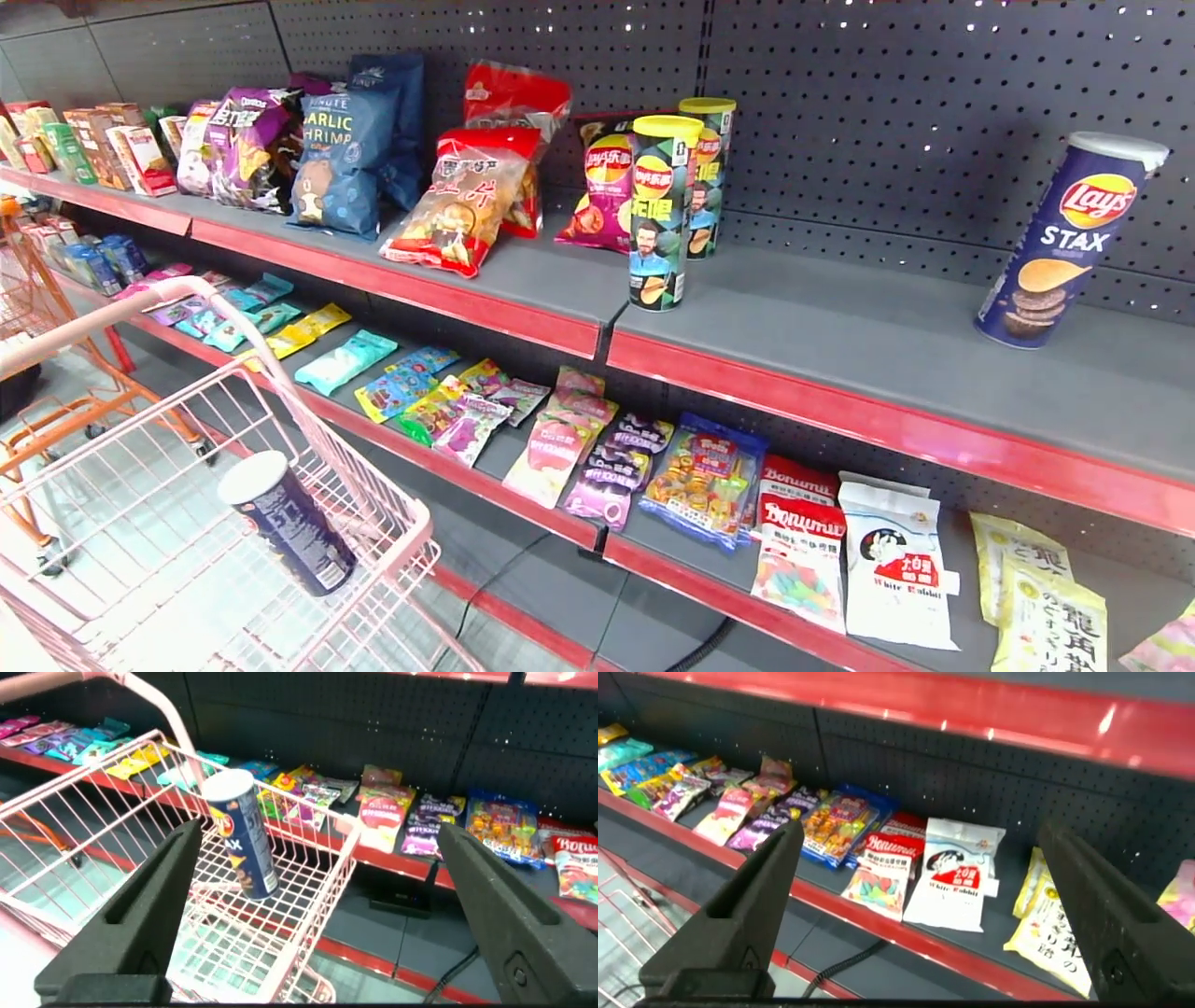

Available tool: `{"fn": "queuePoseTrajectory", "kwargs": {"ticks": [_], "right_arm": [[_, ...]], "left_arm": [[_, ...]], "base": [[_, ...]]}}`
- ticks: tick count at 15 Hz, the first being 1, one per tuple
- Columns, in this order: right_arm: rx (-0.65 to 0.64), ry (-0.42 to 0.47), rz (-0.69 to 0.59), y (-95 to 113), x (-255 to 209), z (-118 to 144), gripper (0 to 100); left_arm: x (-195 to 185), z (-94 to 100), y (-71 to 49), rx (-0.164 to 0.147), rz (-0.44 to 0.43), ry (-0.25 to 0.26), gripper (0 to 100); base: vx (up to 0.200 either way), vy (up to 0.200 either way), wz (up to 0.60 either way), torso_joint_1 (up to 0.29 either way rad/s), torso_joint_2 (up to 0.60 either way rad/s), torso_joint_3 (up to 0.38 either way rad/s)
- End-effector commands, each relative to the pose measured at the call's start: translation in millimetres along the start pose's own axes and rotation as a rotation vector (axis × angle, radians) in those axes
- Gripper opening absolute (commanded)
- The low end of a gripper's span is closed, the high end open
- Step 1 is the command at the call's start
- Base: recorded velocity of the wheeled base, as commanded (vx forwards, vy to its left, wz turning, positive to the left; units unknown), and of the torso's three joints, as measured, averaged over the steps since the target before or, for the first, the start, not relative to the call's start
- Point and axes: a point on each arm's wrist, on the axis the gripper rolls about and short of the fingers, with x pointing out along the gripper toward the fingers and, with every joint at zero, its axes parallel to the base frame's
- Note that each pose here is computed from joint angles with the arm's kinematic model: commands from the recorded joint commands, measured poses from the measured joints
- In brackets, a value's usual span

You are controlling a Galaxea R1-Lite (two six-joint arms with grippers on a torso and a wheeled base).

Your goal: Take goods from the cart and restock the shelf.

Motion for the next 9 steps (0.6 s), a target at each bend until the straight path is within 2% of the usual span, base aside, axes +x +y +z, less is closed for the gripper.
{"fn": "queuePoseTrajectory", "kwargs": {"ticks": [1, 7, 9], "right_arm": [[0.0, 0.002, 0.0, 0.0, 0.1, -0.1, 100], [-0.003, 0.001, 0.0, 0.0, 0.1, 0.1, 100], [-0.003, 0.002, 0.0, 0.0, 0.1, -0.1, 100]], "left_arm": [[0.0, 0.0, 0.0, 0.0, 0.0, 0.001, 100], [0.0, 0.0, 0.0, 0.0, 0.0, 0.001, 100], [0.2, -0.4, 0.0, 0.0, 0.0, 0.003, 100]], "base": [[0.0, 0.0, 0.0, -0.207, 0.54, 0.344], [0.0, 0.0, 0.0, -0.174, 0.5, 0.323], [0.0, 0.0, 0.6, -0.049, 0.14, 0.093]]}}
